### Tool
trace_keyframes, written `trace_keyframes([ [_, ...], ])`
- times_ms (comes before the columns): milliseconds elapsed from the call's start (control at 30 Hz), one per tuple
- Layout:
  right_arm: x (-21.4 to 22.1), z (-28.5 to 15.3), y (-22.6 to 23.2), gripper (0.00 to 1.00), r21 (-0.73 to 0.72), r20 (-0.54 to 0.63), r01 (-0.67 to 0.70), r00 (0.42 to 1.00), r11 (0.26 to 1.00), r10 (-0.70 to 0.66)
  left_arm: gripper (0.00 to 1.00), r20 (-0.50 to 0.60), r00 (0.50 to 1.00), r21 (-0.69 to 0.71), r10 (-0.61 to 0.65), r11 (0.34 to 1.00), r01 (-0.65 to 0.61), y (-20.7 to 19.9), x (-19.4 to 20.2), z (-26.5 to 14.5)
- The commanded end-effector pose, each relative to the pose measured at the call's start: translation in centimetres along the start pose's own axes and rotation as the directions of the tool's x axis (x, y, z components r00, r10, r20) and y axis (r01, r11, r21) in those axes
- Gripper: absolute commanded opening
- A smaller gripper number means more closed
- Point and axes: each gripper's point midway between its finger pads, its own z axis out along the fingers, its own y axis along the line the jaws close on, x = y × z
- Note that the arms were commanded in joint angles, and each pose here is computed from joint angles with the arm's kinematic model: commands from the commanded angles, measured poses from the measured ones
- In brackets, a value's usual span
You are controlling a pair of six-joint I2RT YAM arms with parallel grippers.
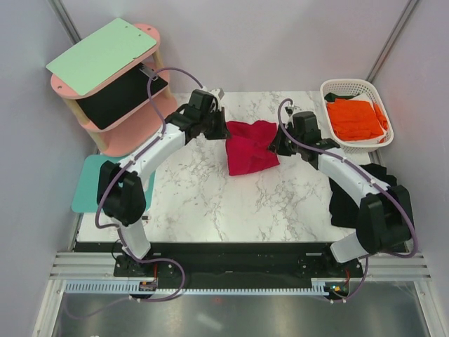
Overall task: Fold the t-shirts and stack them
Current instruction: Fold the long partially folded tshirt into a neat square
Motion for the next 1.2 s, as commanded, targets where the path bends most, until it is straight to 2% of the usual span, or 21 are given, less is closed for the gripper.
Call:
trace_keyframes([
  [0,-5.5,1.8,-0.2,0.18,0.016,0.119,0.026,0.993,1.0,-0.027,0.02,0.02,0.998,-0.016,0.057,0.998,-0.057,0.9,-3.0,1.8],
  [133,-6.8,4.6,0.1,0.19,-0.032,0.136,0.005,0.991,0.999,-0.001,0.02,0.04,0.998,0.007,0.045,0.999,-0.045,1.6,-5.7,3.8],
  [200,-7.2,6.1,0.0,0.19,-0.039,0.133,0.001,0.991,0.999,0.005,0.02,0.011,0.999,0.021,0.036,0.999,-0.036,2.2,-5.4,5.3],
  [433,-9.8,10.5,-1.4,0.19,-0.035,0.159,0.01,0.987,0.999,-0.005,0.02,0.039,0.999,0.046,0.003,0.999,-0.005,4.2,-8.3,7.0],
  [500,-11.7,10.9,-1.2,0.19,-0.054,0.209,0.014,0.978,0.998,-0.002,0.02,0.045,0.999,0.056,-0.001,0.998,-0.002,4.5,-8.9,7.3],
  [600,-13.1,11.9,-1.4,0.2,-0.065,0.241,0.011,0.971,0.998,0.005,0.02,0.087,0.996,0.084,0.001,0.996,-0.008,4.9,-11.3,7.8],
  [733,-14.6,13.7,-2.8,0.2,-0.039,0.27,-0.019,0.962,0.999,0.029,0.03,0.092,0.996,0.128,-0.013,0.992,0.001,5.6,-12.3,9.4],
  [767,-15.7,13.9,-3.0,0.21,-0.035,0.293,-0.026,0.956,0.999,0.035,0.18,0.074,0.997,0.131,-0.021,0.991,0.011,6.3,-11.8,10.7],
  [867,-17.4,15.7,-4.2,0.24,-0.023,0.337,-0.053,0.94,0.998,0.058,0.9,0.078,0.996,0.128,-0.053,0.991,0.043,7.2,-12.2,11.2],
  [933,-17.3,18.4,-5.6,0.29,-0.018,0.342,-0.074,0.937,0.997,0.076,1.0,0.065,0.996,0.079,-0.066,0.995,0.061,8.3,-11.2,11.7],
  [967,-19.4,18.5,-5.0,0.32,-0.036,0.385,-0.075,0.919,0.997,0.083,1.0,0.068,0.995,0.072,-0.067,0.996,0.062,8.5,-11.0,11.7],
  [1000,-19.5,19.7,-5.7,0.45,-0.034,0.403,-0.081,0.911,0.996,0.087,1.0,0.045,0.996,0.061,-0.076,0.995,0.073,8.9,-9.7,11.6],
  [1033,-20.3,19.7,-5.5,0.51,-0.042,0.432,-0.084,0.897,0.996,0.094,1.0,0.039,0.996,0.064,-0.077,0.995,0.075,8.9,-9.2,11.5],
  [1067,-20.8,19.7,-5.9,0.62,-0.033,0.463,-0.1,0.881,0.994,0.104,1.0,0.051,0.996,0.066,-0.074,0.995,0.071,8.8,-9.1,11.4],
  [1100,-22.4,18.6,-5.3,0.98,-0.052,0.513,-0.084,0.853,0.995,0.099,1.0,0.031,0.996,0.061,-0.078,0.995,0.076,8.8,-7.5,11.0],
  [1167,-22.6,17.7,-5.2,0.98,-0.034,0.534,-0.075,0.841,0.997,0.082,1.0,0.051,0.996,0.076,-0.073,0.995,0.069,8.5,-6.9,10.6],
])
